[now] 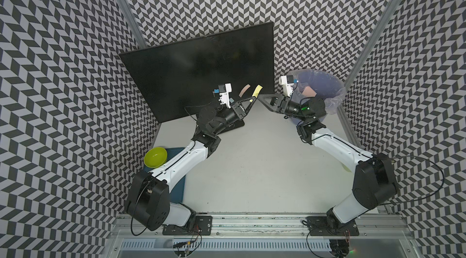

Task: Remove the sticky note from the monitor
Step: Tear off the sticky note from the monitor.

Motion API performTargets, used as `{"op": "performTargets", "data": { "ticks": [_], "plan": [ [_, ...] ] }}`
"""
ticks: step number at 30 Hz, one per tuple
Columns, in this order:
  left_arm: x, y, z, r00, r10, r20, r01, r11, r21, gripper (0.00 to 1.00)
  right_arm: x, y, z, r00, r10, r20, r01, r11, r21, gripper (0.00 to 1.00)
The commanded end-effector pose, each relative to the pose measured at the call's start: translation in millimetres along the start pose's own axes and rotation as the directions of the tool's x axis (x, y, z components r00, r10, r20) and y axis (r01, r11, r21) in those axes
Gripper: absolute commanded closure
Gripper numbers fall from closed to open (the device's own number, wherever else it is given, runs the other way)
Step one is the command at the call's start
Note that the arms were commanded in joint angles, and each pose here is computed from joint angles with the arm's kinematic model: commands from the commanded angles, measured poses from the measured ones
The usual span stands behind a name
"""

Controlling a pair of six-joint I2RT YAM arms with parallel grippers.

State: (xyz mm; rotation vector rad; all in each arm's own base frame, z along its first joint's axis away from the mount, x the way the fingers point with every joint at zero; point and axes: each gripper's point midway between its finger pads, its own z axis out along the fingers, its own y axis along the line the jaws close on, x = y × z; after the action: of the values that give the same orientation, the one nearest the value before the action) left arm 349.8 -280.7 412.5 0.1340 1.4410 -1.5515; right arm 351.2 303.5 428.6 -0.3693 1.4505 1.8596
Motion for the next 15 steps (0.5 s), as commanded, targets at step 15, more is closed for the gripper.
{"op": "performTargets", "data": {
  "ticks": [15],
  "plan": [
    [4.6, -18.8, -0.8, 0.998, 0.063, -0.028, -0.062, 0.997, 0.041, 1.00, -5.0, 4.1, 5.5, 1.000, 0.015, 0.006, -0.014, 0.998, -0.066, 1.00]
  ]
}}
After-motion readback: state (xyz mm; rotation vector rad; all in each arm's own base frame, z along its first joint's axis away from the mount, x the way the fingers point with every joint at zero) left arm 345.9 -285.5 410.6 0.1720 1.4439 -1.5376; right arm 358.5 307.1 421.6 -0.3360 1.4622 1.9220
